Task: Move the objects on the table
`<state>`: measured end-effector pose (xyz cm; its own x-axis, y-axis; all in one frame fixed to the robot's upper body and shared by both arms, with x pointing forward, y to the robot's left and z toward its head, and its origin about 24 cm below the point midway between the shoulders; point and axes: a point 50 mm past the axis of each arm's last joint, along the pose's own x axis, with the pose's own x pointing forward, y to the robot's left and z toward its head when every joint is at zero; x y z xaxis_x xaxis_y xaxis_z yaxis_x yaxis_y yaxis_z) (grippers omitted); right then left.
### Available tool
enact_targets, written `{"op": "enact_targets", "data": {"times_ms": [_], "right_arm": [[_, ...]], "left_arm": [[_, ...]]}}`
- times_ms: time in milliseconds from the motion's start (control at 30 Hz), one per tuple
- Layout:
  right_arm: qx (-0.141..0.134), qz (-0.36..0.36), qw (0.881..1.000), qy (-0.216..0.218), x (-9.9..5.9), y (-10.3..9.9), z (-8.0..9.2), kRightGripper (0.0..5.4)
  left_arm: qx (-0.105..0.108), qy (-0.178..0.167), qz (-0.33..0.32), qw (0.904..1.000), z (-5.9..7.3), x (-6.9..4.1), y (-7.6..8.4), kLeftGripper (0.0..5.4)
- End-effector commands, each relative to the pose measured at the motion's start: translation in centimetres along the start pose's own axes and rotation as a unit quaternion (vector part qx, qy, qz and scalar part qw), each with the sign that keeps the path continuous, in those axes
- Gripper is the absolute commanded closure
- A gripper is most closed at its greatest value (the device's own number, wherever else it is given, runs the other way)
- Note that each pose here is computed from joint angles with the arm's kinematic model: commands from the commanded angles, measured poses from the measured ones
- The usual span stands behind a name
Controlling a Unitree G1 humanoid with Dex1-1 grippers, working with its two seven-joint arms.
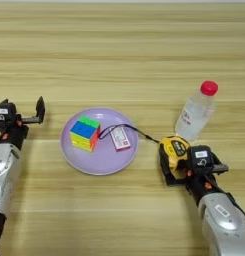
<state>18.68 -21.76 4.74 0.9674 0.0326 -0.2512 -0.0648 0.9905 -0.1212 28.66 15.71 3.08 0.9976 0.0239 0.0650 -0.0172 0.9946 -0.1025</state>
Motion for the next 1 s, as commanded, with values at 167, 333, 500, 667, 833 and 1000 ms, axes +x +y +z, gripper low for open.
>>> {"op": "enact_targets", "data": {"times_ms": [167, 333, 500, 667, 833, 1000], "right_arm": [[-0.004, -0.029, 0.999, -0.025, 0.3, -1.2, 0.8, 0.02], [0.005, -0.013, 0.999, -0.037, 0.3, -0.9, 1.2, 0.02], [0.009, -0.018, 0.999, -0.047, 0.2, -1.1, 1.6, 0.02], [0.003, -0.059, 0.997, -0.046, 0.2, -2.9, 1.7, 0.02], [0.003, -0.082, 0.996, -0.045, 0.5, -4.0, 1.6, 0.02], [0.031, -0.093, 0.993, -0.067, 1.6, -4.5, 1.4, 0.02]], "left_arm": [[0.003, -0.007, -0.004, 1.0, 0.4, 0.4, -0.2, 0.0], [0.005, -0.006, -0.007, 0.9999, 0.4, 0.4, -0.3, 0.0], [0.005, -0.005, -0.006, 1.0, 0.3, 0.4, -0.2, 0.0], [0.004, -0.006, -0.005, 1.0, 0.3, 0.4, -0.2, 0.0], [0.009, -0.001, -0.011, 0.9999, 0.3, 0.3, -0.2, 0.0], [0.025, 0.006, -0.048, 0.9985, 0.1, -1.2, -1.0, 0.0]]}}
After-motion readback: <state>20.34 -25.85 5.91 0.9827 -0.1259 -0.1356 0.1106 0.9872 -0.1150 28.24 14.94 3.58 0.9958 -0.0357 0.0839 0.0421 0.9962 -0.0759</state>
